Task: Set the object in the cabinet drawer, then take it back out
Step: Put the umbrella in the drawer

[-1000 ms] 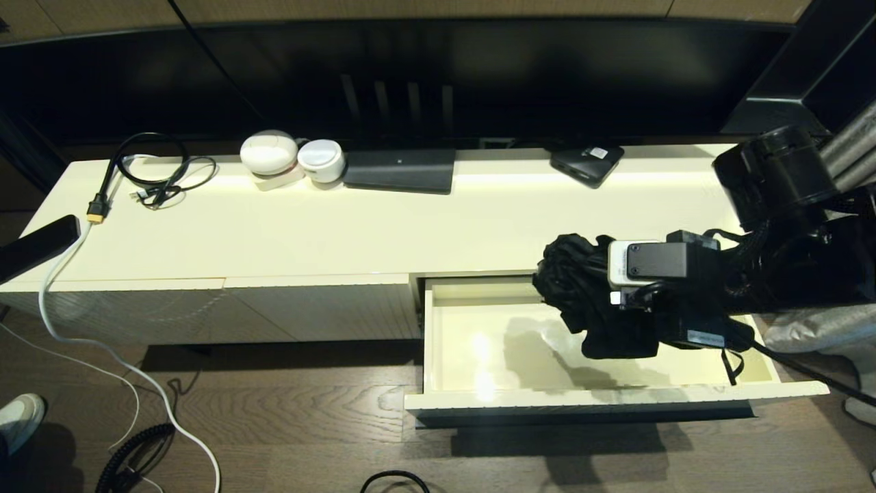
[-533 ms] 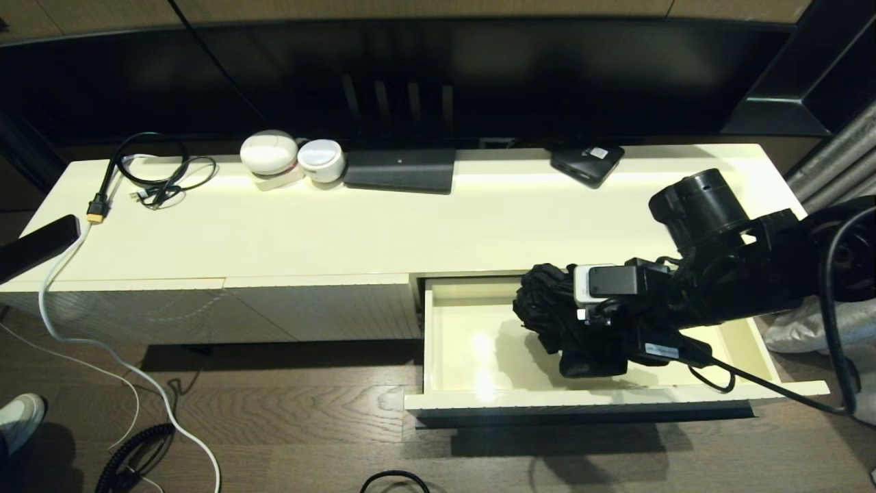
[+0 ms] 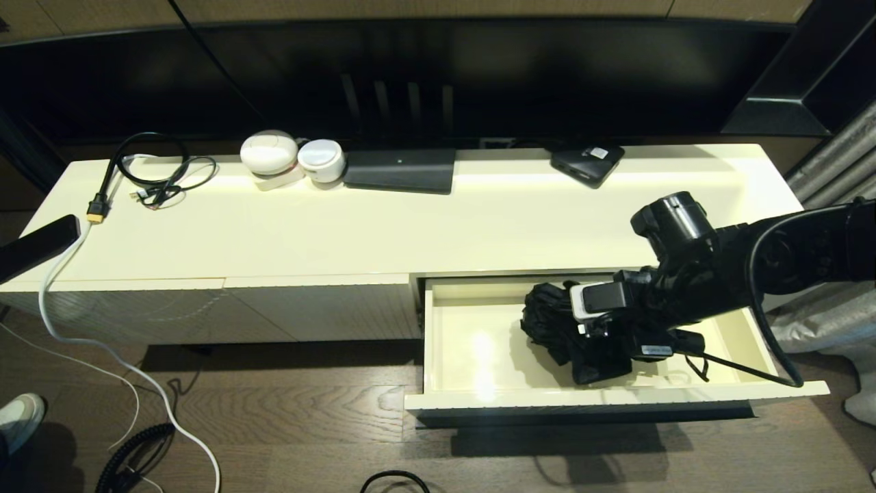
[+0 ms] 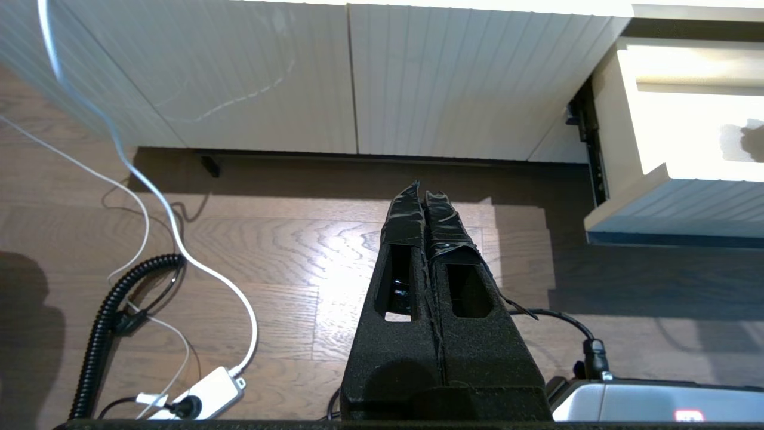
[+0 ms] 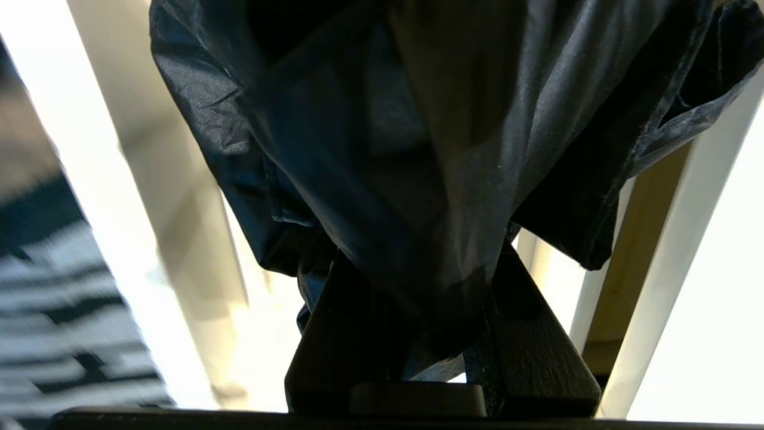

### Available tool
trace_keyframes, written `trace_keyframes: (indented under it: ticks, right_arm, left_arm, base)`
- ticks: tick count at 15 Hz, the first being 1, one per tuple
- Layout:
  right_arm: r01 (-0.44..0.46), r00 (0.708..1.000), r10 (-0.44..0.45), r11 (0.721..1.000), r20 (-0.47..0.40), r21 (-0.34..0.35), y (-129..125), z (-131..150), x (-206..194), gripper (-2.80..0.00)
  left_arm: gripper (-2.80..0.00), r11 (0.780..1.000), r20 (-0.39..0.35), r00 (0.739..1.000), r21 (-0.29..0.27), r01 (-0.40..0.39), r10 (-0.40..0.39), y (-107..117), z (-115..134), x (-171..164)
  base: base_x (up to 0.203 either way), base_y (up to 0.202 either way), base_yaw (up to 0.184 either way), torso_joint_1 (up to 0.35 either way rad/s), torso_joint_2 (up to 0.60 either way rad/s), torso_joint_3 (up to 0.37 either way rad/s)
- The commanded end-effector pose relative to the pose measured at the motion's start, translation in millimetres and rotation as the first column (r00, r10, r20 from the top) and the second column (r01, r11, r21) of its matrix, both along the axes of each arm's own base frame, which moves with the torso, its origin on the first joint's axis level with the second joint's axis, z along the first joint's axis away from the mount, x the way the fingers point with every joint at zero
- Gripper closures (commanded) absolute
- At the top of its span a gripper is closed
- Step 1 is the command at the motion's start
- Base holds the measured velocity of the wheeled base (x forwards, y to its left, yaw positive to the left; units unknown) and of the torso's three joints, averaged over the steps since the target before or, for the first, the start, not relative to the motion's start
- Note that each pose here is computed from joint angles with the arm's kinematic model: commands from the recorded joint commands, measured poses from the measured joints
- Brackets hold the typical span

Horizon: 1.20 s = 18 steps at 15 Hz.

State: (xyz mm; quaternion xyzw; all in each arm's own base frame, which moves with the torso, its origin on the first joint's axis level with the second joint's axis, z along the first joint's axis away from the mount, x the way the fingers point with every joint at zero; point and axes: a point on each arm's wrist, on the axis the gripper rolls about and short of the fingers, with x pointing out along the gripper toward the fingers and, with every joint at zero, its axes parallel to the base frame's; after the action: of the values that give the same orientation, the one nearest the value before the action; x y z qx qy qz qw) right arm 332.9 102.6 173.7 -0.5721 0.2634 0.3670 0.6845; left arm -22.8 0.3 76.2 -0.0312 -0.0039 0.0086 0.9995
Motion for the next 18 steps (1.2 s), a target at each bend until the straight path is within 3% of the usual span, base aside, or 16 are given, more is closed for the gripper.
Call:
trace_keyframes:
  ticks: [1, 6, 7, 13, 16, 18]
  right_arm:
    - [-0.036, 0.999, 0.036, 0.997, -0.011, -0.062, -12, -7, 3, 0.0]
    - [-0.055, 0.998, 0.052, 0.995, -0.037, -0.078, -13, -24, 12, 0.0]
    - [-0.055, 0.998, 0.053, 0.995, -0.031, -0.078, -13, -23, 12, -2.8]
    - [-0.022, 0.998, 0.024, 0.999, 0.054, -0.03, -13, 10, -2, -2.8]
    - [-0.036, 0.99, 0.033, 0.999, 0.134, 0.015, -16, 49, -36, -2.8]
    - [-0.059, 0.989, 0.055, 0.998, 0.136, 0.027, -16, 63, -61, -2.8]
  left_arm:
    - [0.0, 1.0, 0.0, 1.0, -0.001, -0.001, 0.001, 0, 0, 0]
    - [0.0, 1.0, 0.0, 1.0, -0.001, -0.001, 0.001, 0, 0, 0]
    - [0.0, 1.0, 0.0, 1.0, -0.001, -0.001, 0.001, 0, 0, 0]
    - [0.0, 1.0, 0.0, 1.0, -0.001, 0.0, 0.0, 0, 0, 0]
    - [0.0, 1.0, 0.0, 1.0, -0.001, -0.001, 0.001, 0, 0, 0]
    - [0.0, 1.0, 0.0, 1.0, -0.001, -0.001, 0.001, 0, 0, 0]
  base:
    - [0.0, 0.0, 0.0, 0.0, 0.0, 0.0]
    - [0.0, 0.0, 0.0, 0.0, 0.0, 0.0]
    - [0.0, 0.0, 0.0, 0.0, 0.0, 0.0]
    - [0.0, 0.0, 0.0, 0.0, 0.0, 0.0]
    - [0.0, 0.0, 0.0, 0.0, 0.0, 0.0]
    - [0.0, 0.0, 0.0, 0.0, 0.0, 0.0]
